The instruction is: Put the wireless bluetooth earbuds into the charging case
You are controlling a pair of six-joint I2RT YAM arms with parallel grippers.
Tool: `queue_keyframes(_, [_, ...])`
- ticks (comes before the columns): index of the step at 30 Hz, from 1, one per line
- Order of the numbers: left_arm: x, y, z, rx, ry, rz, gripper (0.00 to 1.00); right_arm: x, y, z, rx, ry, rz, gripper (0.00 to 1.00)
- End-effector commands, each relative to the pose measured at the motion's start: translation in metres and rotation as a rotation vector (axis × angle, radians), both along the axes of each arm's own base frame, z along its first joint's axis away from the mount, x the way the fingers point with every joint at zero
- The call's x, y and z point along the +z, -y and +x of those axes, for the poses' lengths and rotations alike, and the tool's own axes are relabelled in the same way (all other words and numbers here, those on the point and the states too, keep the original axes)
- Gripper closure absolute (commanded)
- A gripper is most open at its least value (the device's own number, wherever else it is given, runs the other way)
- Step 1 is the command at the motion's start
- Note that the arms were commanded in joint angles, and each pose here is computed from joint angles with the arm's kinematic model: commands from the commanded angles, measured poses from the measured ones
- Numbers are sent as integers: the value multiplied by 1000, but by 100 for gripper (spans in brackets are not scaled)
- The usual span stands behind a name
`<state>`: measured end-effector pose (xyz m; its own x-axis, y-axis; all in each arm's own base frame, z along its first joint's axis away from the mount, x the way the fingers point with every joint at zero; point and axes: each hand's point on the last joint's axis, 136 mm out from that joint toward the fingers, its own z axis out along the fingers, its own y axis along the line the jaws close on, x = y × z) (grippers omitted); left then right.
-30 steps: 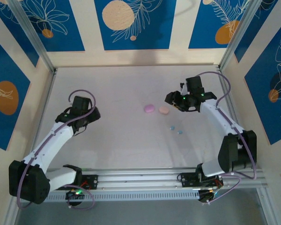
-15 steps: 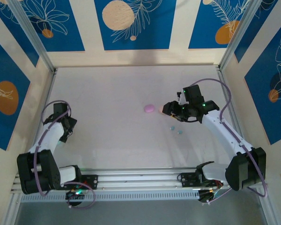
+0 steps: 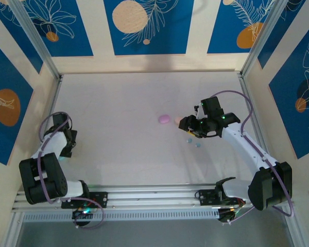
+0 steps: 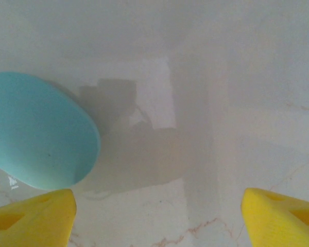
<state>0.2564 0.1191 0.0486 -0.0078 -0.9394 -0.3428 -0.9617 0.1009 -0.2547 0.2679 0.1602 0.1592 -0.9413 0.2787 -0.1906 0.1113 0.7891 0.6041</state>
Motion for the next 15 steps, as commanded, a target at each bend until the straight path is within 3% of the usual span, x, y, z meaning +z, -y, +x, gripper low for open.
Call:
queue_keyframes(1, [-6, -8, -10, 97, 16, -12, 17, 1, -3, -7, 22, -26, 17, 46])
queue_keyframes(15, [-9, -9, -24, 170, 8, -39, 17, -1, -5, -14, 38, -52, 26, 46])
